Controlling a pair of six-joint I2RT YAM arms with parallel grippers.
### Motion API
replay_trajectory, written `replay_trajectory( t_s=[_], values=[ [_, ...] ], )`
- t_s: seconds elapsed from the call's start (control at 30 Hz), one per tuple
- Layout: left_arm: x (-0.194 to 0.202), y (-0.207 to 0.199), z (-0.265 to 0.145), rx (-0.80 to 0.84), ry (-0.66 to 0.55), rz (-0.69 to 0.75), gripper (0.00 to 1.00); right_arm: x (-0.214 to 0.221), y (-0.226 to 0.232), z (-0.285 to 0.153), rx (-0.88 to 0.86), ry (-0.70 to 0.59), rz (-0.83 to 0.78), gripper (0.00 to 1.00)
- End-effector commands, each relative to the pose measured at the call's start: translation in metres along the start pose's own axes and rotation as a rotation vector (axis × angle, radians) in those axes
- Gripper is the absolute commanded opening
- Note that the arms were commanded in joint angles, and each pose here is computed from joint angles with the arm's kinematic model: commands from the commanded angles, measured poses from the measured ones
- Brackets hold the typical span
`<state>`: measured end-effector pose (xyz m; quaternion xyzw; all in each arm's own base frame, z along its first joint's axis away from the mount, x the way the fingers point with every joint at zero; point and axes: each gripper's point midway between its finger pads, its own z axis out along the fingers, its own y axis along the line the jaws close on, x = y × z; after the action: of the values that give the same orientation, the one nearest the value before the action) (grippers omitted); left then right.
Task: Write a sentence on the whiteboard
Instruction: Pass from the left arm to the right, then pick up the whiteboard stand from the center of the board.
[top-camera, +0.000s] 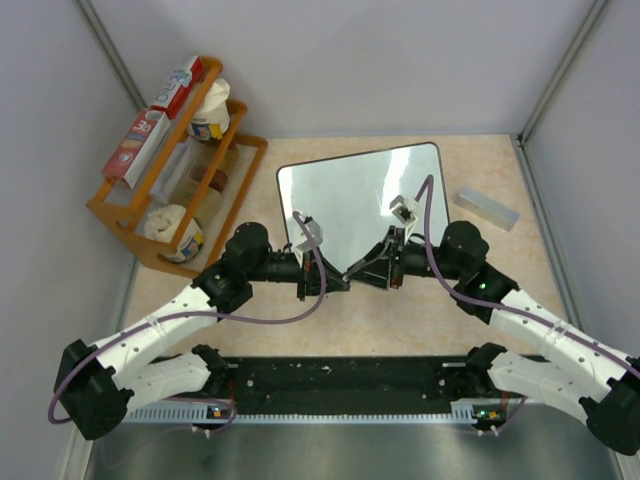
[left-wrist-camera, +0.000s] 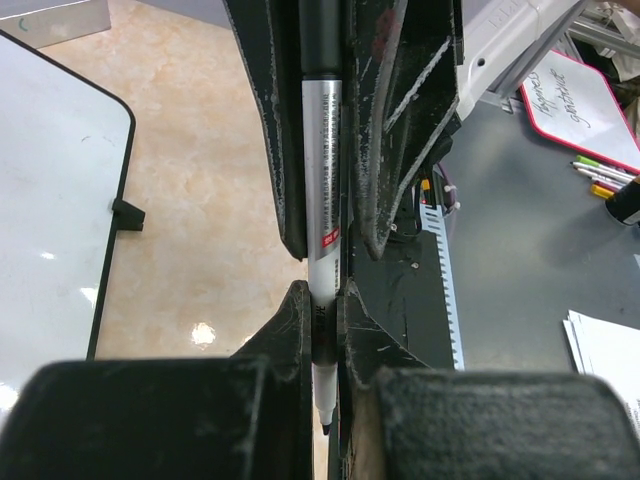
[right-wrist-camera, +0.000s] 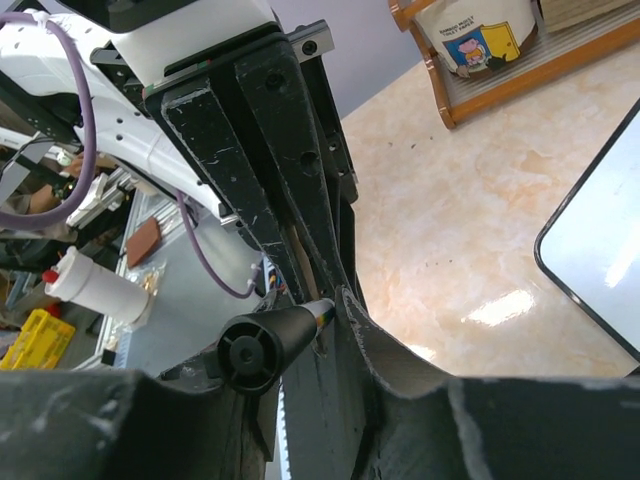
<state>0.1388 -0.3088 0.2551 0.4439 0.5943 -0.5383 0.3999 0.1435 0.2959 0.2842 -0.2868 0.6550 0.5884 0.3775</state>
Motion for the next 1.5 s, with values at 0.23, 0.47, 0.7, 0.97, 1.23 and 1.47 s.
replay_trajectory(
  t_s=[0.23,0.47,0.7,0.97,1.23,1.47],
  values=[
    [-0.017,-0.007,0.001,0.025,-0.019,0.043,0.0,-0.014,0.012,0.004,-0.035,-0.031,-0.048,0.0],
    [-0.013,0.01,-0.003,-0.084,0.003,0.052,0.35,-0.017,0.004,-0.002,0.031,-0.062,-0.071,0.0],
    [-0.019,0.06,-0.028,-0.455,0.002,-0.068,0.55,-0.025,-0.042,-0.02,0.329,-0.151,-0.039,0.0],
    [-0.005,0.09,-0.033,-0.6,-0.047,-0.145,0.99,-0.019,-0.092,-0.055,0.632,-0.211,0.029,0.0],
    [0.073,0.138,-0.001,-0.72,0.182,-0.417,0.92,-0.021,-0.127,-0.102,0.784,-0.27,0.085,0.0],
    [0.107,0.145,0.031,-0.882,0.272,-0.487,0.89,-0.019,-0.136,-0.12,0.831,-0.269,0.091,0.0]
  ],
)
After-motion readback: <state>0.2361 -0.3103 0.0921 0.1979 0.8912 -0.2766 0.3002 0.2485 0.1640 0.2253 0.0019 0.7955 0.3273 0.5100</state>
